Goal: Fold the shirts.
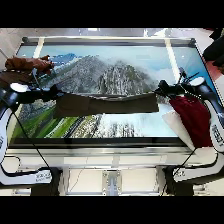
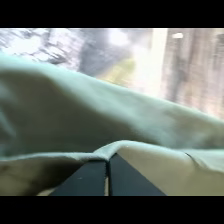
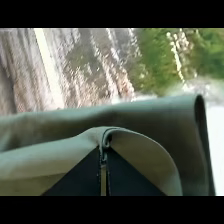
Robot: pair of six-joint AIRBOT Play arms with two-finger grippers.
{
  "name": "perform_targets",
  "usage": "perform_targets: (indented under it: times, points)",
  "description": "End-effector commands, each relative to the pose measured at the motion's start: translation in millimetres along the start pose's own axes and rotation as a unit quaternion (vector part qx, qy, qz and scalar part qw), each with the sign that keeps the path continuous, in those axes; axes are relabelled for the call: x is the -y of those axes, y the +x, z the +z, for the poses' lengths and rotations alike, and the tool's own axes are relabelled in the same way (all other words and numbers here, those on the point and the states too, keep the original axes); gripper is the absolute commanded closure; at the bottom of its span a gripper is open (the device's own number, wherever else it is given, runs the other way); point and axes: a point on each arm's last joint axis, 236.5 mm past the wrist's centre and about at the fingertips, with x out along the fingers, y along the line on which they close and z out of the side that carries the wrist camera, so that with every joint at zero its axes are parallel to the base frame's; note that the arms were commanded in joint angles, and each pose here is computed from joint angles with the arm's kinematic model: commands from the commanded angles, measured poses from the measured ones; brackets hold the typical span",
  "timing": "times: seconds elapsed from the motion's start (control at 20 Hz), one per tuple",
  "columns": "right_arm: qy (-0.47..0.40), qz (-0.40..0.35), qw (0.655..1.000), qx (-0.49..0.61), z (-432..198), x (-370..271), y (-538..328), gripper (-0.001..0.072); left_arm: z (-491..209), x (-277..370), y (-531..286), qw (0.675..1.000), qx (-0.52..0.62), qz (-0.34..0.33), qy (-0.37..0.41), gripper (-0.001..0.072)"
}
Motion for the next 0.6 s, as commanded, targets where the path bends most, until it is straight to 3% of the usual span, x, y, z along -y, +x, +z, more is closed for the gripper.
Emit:
perform_targets:
  times: [0.0, 0.3, 0.35, 0.4, 0.45, 0.5, 0.55]
  points:
    - [0.031, -0.06, 0.998, -0.004, 5.9, 35.7, 24.2, 0.0703, 16.8, -24.7, 19.0, 0.999, 0.028, 0.039, 0.014, 0.0696]
    - [0.032, -0.081, 0.996, -0.033, -8.0, 46.9, 24.8, 0.07, 14.4, -13.8, 27.6, 0.999, 0.028, 0.027, 0.01, 0.0673]
    - [0.032, -0.077, 0.996, -0.042, -11.9, 44.1, 23.1, 0.0678, 16.6, -9.1, 27.2, 0.999, 0.032, 0.019, 0.001, 0.0525]
    - [0.026, -0.074, 0.996, -0.049, -15.2, 40.4, 19.7, 0.0585, 20.3, -4.2, 25.8, 0.999, 0.037, 0.011, -0.006, 0.0268]
    - [0.011, -0.07, 0.996, -0.054, -16.0, 33.5, 12.7, 0.0424, 25.9, 2.6, 23.1, 0.999, 0.043, 0.001, -0.01, 0.0109]
    - [-0.012, -0.064, 0.996, -0.057, -14.2, 23.0, 2.0, 0.0324, 33.2, 8.3, 18.0, 0.999, 0.051, -0.006, -0.009, 0.011]
    - [-0.042, -0.058, 0.996, -0.052, -8.8, 10.7, -12.2, 0.0325, 42.8, 15.9, 9.6, 0.998, 0.065, -0.012, -0.006, 0.011]
